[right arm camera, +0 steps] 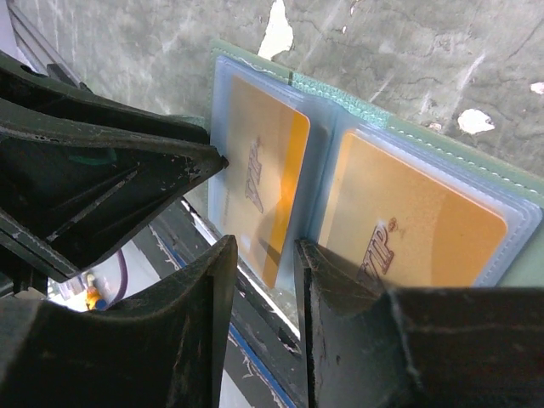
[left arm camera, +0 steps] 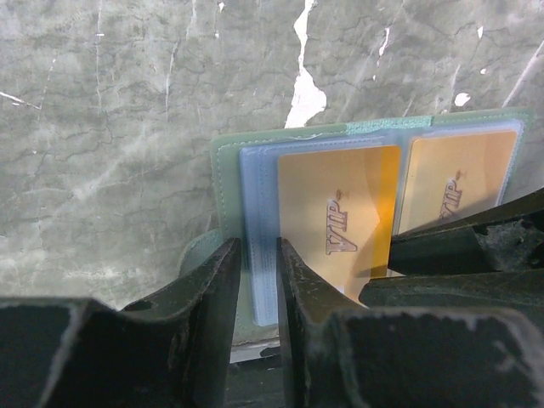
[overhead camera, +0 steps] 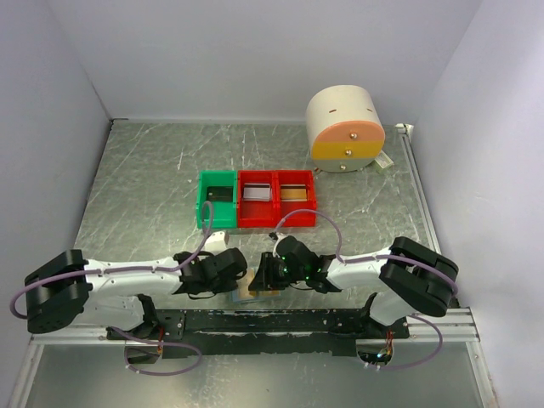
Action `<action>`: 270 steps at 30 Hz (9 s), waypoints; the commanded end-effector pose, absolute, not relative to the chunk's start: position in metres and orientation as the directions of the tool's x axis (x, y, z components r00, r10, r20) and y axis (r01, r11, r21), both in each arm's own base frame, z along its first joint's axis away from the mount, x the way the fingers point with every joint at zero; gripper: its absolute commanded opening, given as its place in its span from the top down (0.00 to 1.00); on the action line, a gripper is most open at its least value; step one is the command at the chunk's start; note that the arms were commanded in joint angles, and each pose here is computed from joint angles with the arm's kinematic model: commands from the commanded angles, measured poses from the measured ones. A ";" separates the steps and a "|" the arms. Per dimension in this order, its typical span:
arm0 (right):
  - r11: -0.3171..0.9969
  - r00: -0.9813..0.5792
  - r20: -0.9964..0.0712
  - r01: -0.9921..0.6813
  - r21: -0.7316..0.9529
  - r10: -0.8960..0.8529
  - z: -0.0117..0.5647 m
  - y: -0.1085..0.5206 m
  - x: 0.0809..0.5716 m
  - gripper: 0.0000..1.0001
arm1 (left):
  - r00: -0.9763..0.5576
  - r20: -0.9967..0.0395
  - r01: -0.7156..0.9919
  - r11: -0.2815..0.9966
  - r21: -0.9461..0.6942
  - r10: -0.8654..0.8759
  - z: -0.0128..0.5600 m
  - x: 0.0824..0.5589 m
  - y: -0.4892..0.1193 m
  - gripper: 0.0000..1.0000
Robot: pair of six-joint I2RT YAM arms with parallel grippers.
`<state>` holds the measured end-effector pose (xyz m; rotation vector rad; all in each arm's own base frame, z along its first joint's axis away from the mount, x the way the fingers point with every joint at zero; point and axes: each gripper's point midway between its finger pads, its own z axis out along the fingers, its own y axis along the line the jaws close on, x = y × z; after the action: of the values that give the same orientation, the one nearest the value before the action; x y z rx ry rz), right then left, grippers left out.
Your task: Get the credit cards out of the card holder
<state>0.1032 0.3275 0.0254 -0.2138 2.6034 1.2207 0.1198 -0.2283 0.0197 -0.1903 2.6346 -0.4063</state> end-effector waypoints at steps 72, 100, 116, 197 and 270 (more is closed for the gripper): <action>0.609 -0.968 -0.249 -0.177 0.773 0.035 0.025 0.306 0.117 0.97 | -0.884 -0.437 0.012 0.928 -0.374 -0.165 0.014 0.118 -0.262 0.68; 0.570 -0.968 -0.233 -0.136 0.810 0.099 0.030 0.288 0.126 0.99 | -0.887 -0.439 -0.006 0.953 -0.303 -0.145 0.008 0.119 -0.248 0.73; 0.518 -0.979 -0.189 -0.120 0.847 0.081 0.027 0.308 0.131 0.85 | -0.897 -0.429 0.017 0.962 -0.272 -0.106 0.004 0.119 -0.255 0.75; 0.727 -0.301 -0.952 -0.642 0.243 0.052 0.185 0.231 0.237 1.00 | -0.817 -0.508 0.027 0.862 -0.506 -0.273 0.073 0.123 -0.230 0.10; 0.680 -0.235 -0.885 -0.724 -0.117 -0.403 0.136 0.196 0.365 1.00 | -0.644 -0.753 0.145 0.945 -0.293 -0.135 0.124 0.145 -0.162 0.03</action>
<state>0.3622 0.1935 0.1341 -0.8474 1.8927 0.4038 0.1399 -0.1648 0.1256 0.0001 2.2412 -0.4757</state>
